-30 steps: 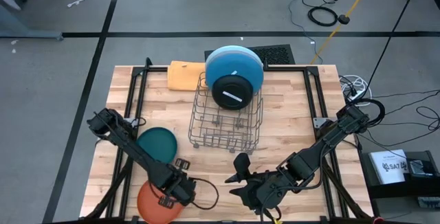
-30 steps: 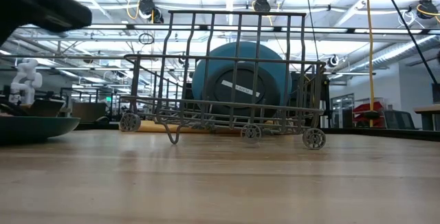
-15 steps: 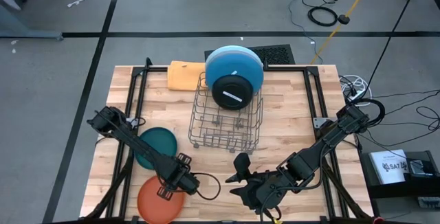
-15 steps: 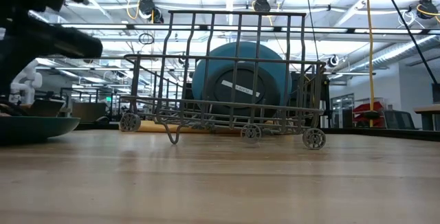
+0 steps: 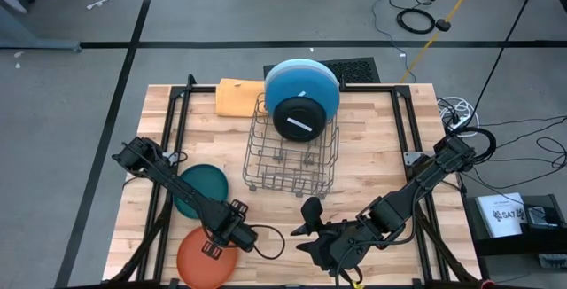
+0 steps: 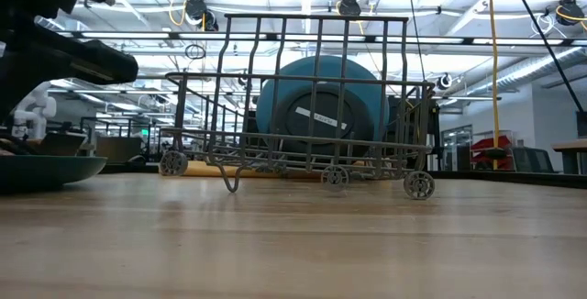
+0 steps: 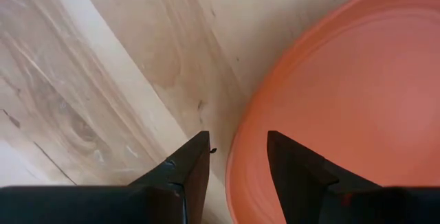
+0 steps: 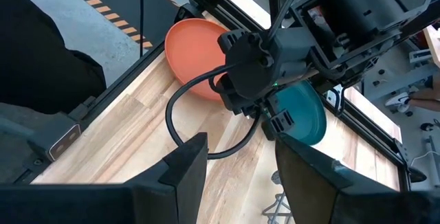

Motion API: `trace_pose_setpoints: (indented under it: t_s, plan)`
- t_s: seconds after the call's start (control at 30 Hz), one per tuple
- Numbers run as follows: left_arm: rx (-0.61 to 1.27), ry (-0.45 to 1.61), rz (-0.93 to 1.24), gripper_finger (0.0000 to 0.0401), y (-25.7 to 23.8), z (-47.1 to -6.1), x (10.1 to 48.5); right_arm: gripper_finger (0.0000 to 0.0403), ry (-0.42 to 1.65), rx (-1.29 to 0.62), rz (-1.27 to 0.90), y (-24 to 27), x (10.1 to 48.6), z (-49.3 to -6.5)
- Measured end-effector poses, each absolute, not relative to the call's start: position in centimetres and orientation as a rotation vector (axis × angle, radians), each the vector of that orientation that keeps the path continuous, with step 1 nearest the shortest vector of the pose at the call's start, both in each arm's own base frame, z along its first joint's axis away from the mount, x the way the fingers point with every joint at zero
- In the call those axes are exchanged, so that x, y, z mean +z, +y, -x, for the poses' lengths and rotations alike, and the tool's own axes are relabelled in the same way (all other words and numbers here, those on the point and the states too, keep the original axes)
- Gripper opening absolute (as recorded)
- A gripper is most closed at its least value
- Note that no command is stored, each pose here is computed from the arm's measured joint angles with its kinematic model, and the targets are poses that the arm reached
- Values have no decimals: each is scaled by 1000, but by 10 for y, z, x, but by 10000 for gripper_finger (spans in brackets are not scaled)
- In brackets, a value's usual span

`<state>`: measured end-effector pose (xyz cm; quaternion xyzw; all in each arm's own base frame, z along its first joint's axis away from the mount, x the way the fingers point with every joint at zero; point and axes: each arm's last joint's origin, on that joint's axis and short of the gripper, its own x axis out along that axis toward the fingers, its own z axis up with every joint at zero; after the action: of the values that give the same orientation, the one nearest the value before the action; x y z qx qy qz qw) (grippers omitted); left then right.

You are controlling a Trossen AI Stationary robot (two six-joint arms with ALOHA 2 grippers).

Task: Sort dishes
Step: Put the orange plate into the dish rack

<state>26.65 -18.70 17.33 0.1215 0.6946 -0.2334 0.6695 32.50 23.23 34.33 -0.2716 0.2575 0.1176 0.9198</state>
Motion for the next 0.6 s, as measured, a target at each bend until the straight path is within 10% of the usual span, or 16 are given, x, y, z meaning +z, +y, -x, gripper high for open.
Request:
trace_pose_setpoints:
  t_s: [0.6]
  plan:
    - [-488,1606,-241,146,-188,-269,162,167,530,242,559,232,343,-325]
